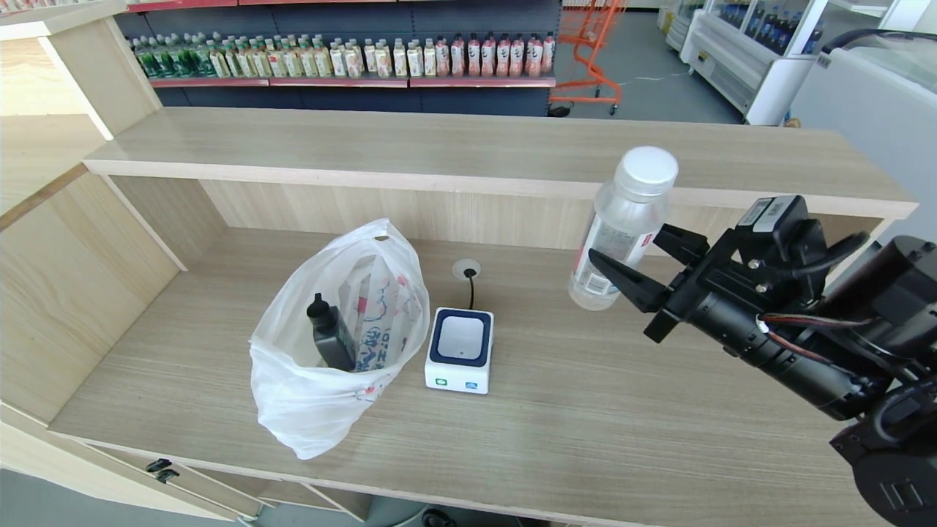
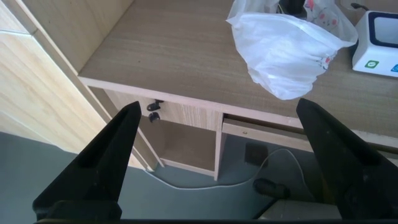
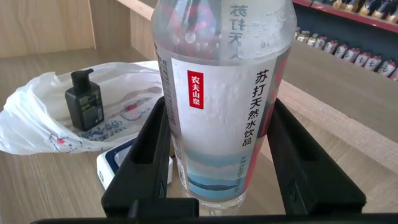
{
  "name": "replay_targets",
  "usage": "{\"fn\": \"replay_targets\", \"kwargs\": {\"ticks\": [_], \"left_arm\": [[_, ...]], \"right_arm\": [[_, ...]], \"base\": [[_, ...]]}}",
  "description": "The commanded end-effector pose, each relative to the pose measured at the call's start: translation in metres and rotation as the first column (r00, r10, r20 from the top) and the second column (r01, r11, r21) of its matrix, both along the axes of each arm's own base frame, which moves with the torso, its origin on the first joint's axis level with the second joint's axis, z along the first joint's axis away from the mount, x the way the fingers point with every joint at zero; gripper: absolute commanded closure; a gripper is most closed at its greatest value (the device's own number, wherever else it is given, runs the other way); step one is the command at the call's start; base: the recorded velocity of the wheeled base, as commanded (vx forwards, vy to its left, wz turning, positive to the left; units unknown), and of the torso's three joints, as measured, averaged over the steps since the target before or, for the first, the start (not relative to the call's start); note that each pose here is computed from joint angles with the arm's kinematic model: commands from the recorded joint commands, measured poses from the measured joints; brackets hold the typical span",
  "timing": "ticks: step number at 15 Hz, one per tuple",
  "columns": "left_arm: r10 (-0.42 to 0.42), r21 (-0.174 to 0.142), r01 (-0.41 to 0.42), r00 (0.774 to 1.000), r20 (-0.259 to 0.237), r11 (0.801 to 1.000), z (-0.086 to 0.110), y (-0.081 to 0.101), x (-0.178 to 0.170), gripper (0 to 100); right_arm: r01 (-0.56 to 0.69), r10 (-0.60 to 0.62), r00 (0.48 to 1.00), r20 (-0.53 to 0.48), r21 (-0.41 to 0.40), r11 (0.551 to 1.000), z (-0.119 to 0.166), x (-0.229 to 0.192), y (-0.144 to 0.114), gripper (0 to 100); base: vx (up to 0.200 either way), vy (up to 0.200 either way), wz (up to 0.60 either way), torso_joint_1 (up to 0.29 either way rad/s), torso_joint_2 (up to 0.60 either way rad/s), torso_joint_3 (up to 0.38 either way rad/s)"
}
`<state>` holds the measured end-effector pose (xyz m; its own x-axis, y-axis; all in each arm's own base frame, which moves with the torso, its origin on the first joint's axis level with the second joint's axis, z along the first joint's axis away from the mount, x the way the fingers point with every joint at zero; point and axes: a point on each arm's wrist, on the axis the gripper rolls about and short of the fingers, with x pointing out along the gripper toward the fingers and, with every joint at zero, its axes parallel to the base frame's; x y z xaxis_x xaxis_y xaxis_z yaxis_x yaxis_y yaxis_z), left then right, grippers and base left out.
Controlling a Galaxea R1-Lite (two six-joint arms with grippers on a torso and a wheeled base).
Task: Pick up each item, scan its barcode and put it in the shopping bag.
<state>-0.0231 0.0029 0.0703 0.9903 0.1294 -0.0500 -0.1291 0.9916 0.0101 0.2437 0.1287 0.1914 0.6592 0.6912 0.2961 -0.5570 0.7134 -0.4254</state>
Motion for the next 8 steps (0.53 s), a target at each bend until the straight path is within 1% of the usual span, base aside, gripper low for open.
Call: {"fn": "replay_targets", "kwargs": {"ticks": [1, 6, 8], "left_arm": [[-0.001, -0.001, 0.001, 1.000, -0.002, 1.000, 0.000, 0.000, 0.000, 0], [-0.001, -0.001, 0.001, 1.000, -0.002, 1.000, 0.000, 0.000, 0.000, 0], [-0.001, -0.001, 0.001, 1.000, -0.002, 1.000, 0.000, 0.000, 0.000, 0]], "right_arm": [[-0.002, 0.002, 1.000, -0.009, -0.003, 1.000, -0.002, 0.001, 0.001, 100], [-0.016, 0.016, 1.000, -0.022, -0.013, 1.000, -0.006, 0.004, 0.003, 100], [0.006, -0.006, 1.000, -0.025, -0.016, 1.000, -0.015, 0.014, 0.000, 100]], "base": [[0.000, 0.200, 0.00, 0.002, 0.00, -0.002], [0.000, 0.200, 0.00, 0.000, 0.00, 0.000], [0.000, 0.200, 0.00, 0.005, 0.00, 0.005]]}}
